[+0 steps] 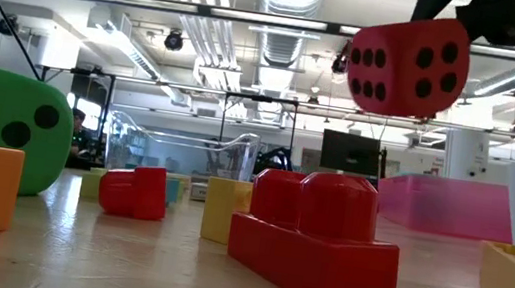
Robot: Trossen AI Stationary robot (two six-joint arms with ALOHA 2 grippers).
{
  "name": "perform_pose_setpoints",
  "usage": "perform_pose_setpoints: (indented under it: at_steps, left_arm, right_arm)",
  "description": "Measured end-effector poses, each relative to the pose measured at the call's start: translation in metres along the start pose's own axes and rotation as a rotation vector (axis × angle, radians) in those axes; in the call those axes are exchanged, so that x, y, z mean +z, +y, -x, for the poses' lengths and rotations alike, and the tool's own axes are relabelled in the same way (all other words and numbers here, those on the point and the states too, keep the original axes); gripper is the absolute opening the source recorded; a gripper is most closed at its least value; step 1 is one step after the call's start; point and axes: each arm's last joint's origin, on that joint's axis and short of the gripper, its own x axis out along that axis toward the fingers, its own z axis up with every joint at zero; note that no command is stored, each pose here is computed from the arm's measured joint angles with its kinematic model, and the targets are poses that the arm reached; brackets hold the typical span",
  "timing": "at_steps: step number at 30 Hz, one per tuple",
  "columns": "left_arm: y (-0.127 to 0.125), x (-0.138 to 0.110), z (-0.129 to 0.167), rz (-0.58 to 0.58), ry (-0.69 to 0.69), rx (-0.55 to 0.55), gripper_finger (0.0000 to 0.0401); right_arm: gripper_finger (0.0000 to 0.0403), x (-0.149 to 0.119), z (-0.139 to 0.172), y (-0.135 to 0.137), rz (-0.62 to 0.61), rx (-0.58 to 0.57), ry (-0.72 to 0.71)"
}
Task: Pick & Place Toys
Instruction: Put the red dice into the red bin
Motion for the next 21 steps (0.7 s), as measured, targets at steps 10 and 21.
perform_pose_setpoints:
  at_steps: [10, 21]
  left_arm:
    - [0.0, 0.0, 0.0, -0.003, 0.004, -0.003, 0.0197]
    - [0.0, 0.0, 0.0, -0.017, -0.008, 0.008, 0.0197]
  right_arm:
    - [0.015, 0.033, 0.018, -0.025, 0.006, -0.206, -0.039]
    - [0.0143, 0.076, 0.026, -0.047, -0.032, -0.449, -0.033]
